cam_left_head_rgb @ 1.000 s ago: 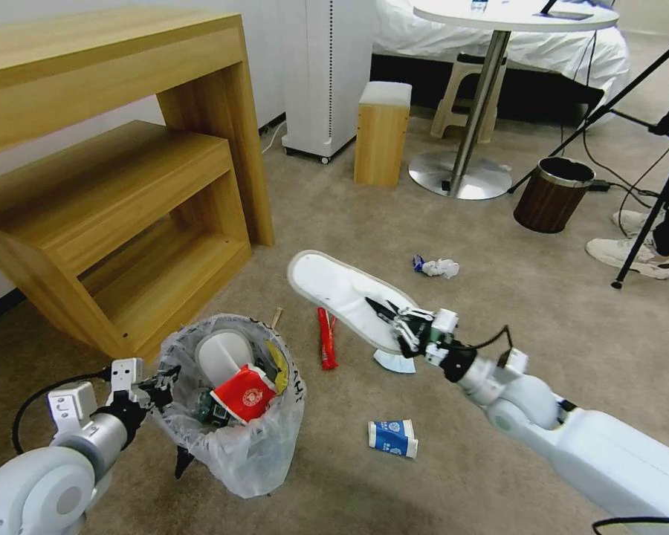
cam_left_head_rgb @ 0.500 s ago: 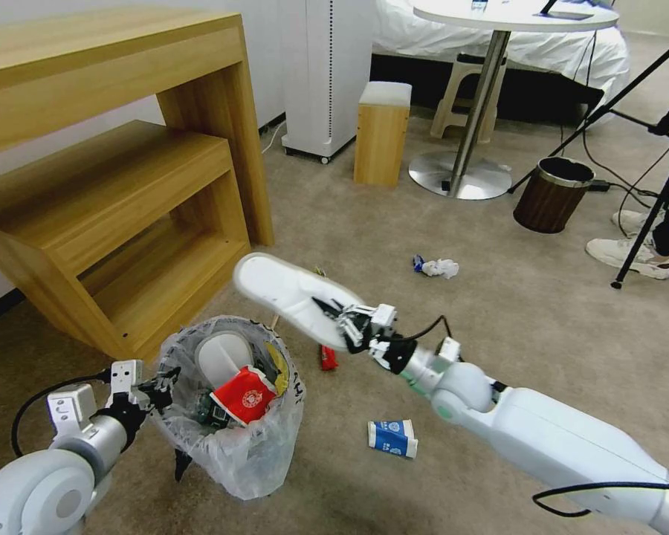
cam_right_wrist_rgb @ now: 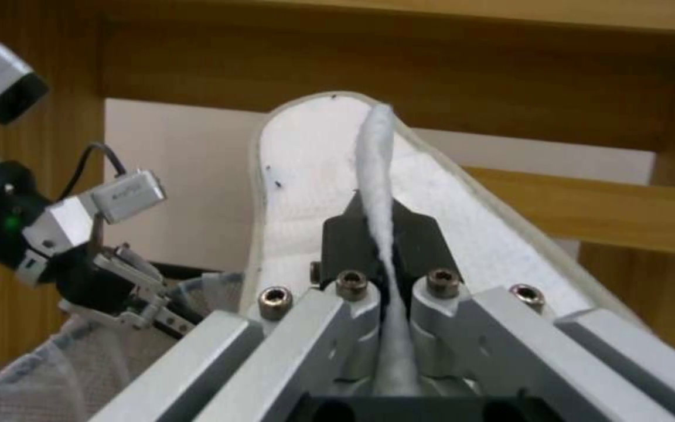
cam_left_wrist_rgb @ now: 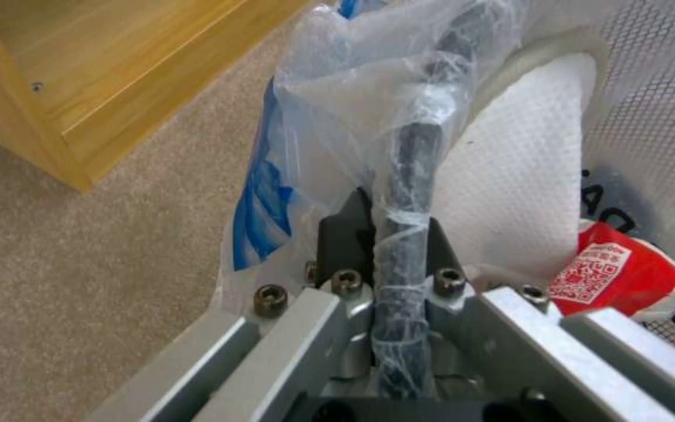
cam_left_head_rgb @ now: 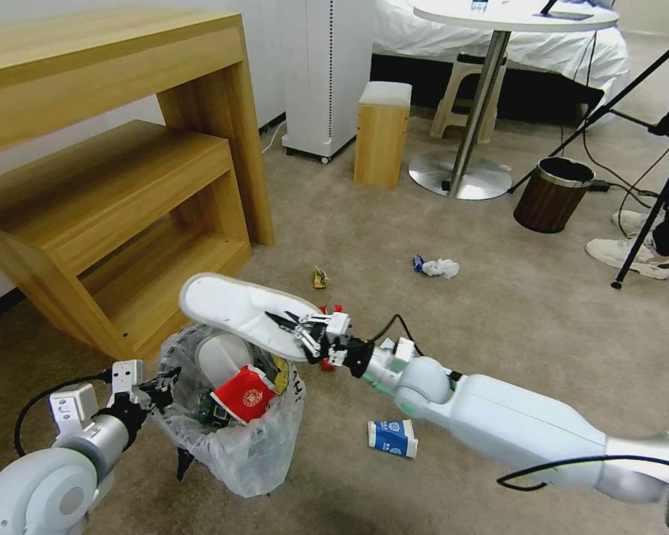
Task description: Pick up the trash bin and place the garbage on the floor into it.
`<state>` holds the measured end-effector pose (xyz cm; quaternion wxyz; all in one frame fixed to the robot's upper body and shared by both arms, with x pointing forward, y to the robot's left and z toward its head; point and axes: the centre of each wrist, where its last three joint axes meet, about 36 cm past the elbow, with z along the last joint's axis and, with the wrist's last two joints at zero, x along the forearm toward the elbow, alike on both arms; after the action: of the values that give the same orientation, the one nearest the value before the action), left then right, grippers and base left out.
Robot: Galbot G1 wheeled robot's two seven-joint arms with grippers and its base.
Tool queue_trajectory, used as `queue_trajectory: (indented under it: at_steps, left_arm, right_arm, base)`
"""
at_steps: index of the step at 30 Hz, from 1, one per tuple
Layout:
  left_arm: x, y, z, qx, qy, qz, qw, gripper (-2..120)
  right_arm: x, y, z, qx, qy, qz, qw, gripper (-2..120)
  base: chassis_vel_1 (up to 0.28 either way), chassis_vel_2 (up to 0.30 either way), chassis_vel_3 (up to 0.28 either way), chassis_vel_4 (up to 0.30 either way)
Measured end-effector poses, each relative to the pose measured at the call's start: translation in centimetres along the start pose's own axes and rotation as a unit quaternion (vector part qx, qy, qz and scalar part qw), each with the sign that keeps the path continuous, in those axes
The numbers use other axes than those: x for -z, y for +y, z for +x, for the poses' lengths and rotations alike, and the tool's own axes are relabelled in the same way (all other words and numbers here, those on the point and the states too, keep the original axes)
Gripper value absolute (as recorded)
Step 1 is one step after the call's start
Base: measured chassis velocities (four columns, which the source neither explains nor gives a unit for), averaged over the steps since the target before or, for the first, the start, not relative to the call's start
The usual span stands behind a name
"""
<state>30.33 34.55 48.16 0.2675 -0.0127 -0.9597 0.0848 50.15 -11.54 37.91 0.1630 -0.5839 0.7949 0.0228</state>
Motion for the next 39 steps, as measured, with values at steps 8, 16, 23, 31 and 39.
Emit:
queue_trajectory:
  at_steps: [8, 16, 23, 31, 39]
  left_arm:
    - [0.1, -0.2, 0.2, -0.004, -0.002, -0.001, 1.0000, 1]
    - [0.2, -0.1, 0.3, -0.003, -0.003, -0.001, 1.0000, 1]
    - [0.4, -0.1, 0.4, -0.003, -0.006, 0.000, 1.0000, 1]
    - [0.3, -0.1, 0.4, -0.003, -0.007, 0.004, 1.0000, 1]
    - [0.5, 0.0, 0.2, -0.004, -0.010, 0.006, 0.9999, 1]
  right_arm:
    - [-1.5, 0.1, -5.4, 0.051, -0.004, 0.022, 0.998, 0]
    - [-2.2, 2.5, -9.4, 0.089, -0.023, 0.011, 0.996, 0]
    - [-2.3, 2.9, -9.2, 0.099, -0.020, 0.009, 0.995, 0]
    - [-4.1, 3.5, -8.3, 0.111, -0.005, 0.016, 0.994, 0]
    - [-5.0, 3.9, -7.5, 0.119, 0.003, 0.021, 0.993, 0]
  base:
    - [0.000, 0.000, 0.000, 0.000]
    - [0.000, 0.000, 0.000, 0.000]
    - [0.000, 0.000, 0.000, 0.000]
    - [0.000, 0.000, 0.000, 0.000]
    - [0.000, 0.000, 0.000, 0.000]
